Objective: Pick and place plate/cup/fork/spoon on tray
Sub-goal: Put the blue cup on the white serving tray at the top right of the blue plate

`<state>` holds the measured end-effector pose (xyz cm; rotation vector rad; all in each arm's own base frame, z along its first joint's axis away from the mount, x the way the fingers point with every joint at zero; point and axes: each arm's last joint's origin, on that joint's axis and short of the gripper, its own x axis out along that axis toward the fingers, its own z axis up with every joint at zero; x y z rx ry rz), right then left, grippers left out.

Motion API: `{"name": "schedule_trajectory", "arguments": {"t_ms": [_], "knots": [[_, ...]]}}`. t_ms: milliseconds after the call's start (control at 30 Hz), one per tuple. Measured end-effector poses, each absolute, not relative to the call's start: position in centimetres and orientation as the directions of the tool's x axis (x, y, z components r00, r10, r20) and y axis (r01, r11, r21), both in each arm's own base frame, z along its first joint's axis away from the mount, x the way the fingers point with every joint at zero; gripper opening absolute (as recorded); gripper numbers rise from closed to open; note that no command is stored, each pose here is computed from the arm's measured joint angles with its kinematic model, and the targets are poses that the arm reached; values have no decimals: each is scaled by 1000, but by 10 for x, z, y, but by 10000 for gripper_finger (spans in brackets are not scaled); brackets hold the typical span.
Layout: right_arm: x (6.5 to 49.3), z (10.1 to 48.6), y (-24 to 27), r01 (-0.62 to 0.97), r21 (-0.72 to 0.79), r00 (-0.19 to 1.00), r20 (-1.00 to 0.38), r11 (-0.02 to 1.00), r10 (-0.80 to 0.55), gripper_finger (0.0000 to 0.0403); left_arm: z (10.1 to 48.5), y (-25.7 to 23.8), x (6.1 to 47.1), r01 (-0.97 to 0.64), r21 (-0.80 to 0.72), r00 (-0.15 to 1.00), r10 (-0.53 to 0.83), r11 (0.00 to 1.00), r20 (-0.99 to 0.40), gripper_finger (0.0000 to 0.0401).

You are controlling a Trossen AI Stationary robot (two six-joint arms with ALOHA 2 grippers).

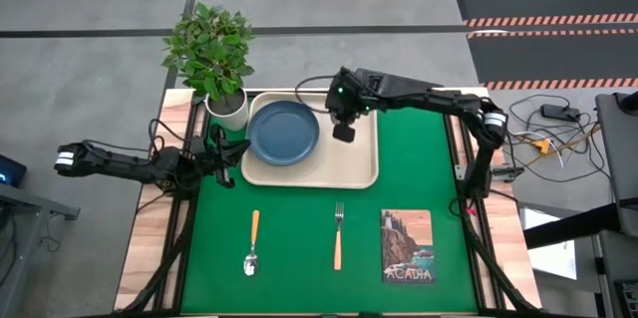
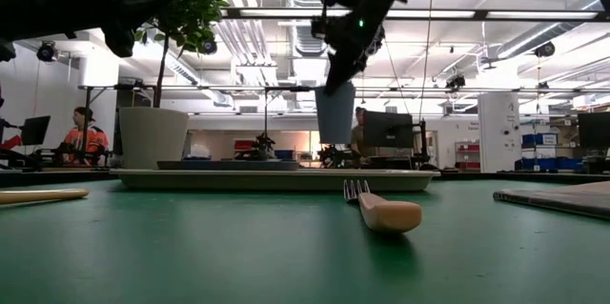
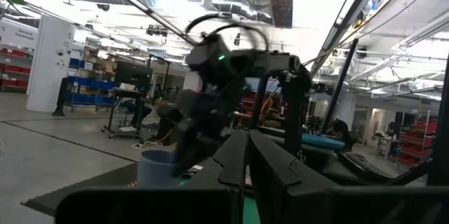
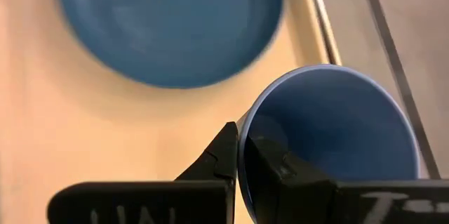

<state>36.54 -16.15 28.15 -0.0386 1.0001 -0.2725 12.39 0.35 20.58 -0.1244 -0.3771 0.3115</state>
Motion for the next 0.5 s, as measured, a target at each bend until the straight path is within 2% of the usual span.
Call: {"name": "schedule_trajectory", "arguments": {"t_ms": [233, 500], "knots": [[364, 253, -197, 288, -154, 489, -825, 945, -283, 9, 206, 3, 124, -276, -176, 883, 322, 945, 342, 0], [370, 237, -207, 302, -151, 483, -827, 941, -288, 10, 206, 3, 124, -276, -176, 883, 322, 945, 343, 0]]}}
